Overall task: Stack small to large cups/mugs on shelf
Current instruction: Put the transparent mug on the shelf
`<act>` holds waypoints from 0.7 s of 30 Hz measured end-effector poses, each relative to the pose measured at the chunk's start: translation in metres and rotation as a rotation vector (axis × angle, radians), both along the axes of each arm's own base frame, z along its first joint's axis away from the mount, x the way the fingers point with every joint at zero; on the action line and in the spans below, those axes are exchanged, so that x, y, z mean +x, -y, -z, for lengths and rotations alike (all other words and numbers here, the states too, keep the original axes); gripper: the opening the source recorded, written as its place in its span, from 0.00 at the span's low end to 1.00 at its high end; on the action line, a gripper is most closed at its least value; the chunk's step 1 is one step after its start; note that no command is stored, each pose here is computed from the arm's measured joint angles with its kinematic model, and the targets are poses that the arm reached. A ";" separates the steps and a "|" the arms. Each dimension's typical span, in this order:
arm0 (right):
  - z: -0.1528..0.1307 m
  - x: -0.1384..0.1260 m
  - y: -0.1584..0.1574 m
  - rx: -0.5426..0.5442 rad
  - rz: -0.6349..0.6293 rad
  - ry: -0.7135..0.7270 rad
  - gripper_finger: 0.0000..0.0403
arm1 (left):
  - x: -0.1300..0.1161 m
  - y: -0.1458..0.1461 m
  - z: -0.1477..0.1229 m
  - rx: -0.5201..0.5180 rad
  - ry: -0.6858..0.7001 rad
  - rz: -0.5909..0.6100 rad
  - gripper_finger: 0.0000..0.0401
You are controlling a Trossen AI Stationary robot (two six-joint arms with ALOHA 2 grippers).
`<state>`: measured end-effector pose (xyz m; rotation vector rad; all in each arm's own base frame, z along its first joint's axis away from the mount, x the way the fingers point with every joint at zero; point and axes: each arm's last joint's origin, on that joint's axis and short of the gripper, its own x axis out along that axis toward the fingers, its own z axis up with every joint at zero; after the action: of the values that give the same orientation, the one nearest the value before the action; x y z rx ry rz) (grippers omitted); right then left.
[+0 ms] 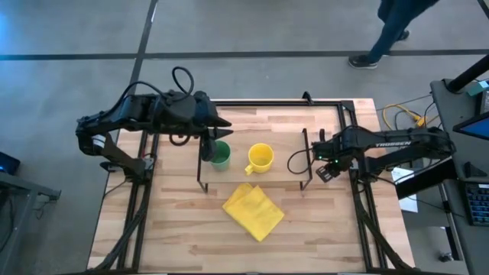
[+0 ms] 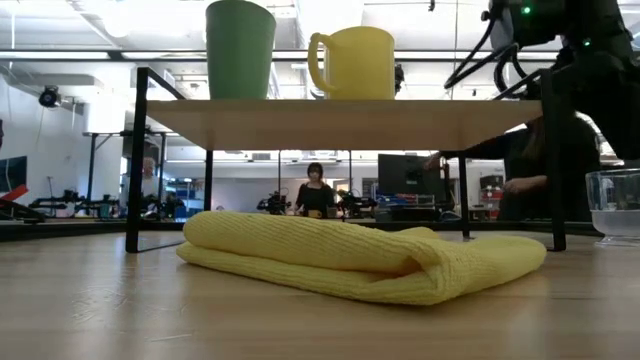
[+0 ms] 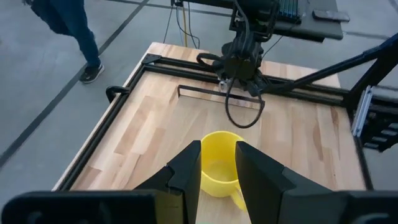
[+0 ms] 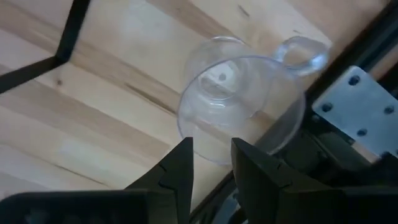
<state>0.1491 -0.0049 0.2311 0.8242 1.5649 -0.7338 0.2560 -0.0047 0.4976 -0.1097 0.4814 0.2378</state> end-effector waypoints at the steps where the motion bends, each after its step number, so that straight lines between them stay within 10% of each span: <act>1: 0.003 0.000 -0.001 0.001 -0.008 0.005 0.25 | 0.000 0.000 0.001 0.011 -0.006 0.006 0.21; 21: 0.009 0.010 -0.016 -0.054 -0.165 0.113 0.25 | 0.001 0.000 0.002 0.032 -0.017 0.017 0.21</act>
<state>0.1588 0.0109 0.2222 0.6764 1.4857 -0.5968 0.2572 -0.0047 0.4951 -0.0727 0.4949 0.2294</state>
